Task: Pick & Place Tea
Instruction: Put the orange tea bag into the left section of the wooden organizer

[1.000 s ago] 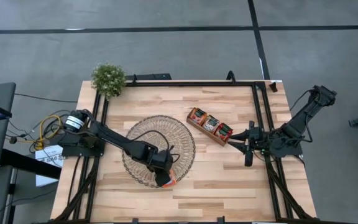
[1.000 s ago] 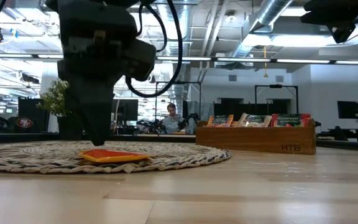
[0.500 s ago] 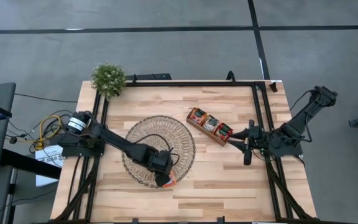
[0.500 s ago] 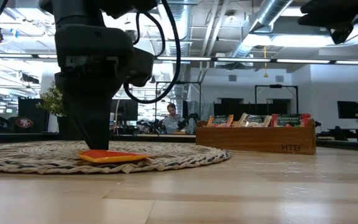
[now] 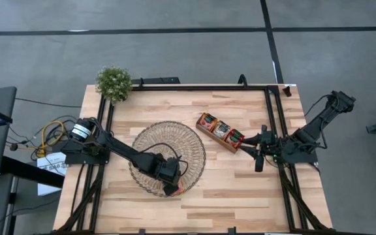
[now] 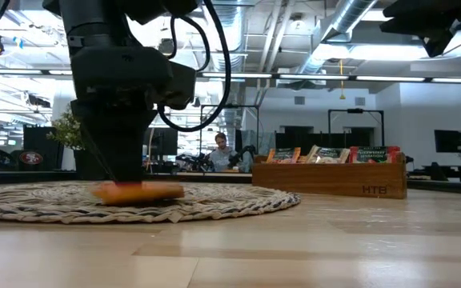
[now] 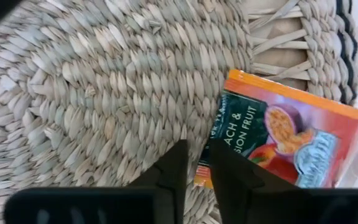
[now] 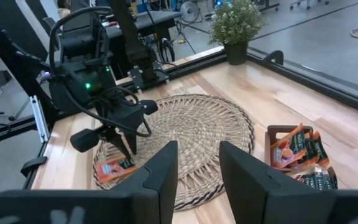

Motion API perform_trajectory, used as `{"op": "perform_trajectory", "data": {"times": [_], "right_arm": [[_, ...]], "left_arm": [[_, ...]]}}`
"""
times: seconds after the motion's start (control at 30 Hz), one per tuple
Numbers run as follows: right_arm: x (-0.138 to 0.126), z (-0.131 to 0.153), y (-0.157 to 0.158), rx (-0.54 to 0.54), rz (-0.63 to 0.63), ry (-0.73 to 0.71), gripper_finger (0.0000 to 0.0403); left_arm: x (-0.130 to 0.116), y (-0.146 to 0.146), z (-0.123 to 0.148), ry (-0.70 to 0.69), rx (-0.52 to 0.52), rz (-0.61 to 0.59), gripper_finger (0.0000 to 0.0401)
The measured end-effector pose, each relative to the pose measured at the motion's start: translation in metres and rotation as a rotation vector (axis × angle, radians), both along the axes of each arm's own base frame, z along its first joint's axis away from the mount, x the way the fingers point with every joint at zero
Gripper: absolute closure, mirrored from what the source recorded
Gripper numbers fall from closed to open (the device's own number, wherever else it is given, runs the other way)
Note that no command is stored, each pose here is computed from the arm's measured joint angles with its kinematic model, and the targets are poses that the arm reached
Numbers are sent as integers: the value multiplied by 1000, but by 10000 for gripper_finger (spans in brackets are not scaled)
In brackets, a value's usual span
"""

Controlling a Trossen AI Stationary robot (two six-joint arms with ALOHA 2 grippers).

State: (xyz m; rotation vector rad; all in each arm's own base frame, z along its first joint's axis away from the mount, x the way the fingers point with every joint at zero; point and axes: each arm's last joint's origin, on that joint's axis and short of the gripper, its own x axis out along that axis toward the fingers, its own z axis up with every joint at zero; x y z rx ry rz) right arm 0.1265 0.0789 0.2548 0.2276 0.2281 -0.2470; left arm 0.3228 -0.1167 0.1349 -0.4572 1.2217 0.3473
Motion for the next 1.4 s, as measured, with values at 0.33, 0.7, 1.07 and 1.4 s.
{"op": "perform_trajectory", "data": {"times": [0.33, 0.7, 1.07, 1.4], "right_arm": [[0, 1, 0, 9, 0, -10, 294], [0, 1, 1, 20, 1, -15, 294], [0, 2, 1, 20, 1, -17, 294], [0, 2, 1, 20, 1, -17, 294]], "left_arm": [[0, 1, -1, -12, 39, 20, 399], [-6, 5, 10, -11, 69, 15, 401], [-13, 9, 24, -10, 104, 21, 401], [-5, 7, 44, -14, 164, -14, 401]]}}
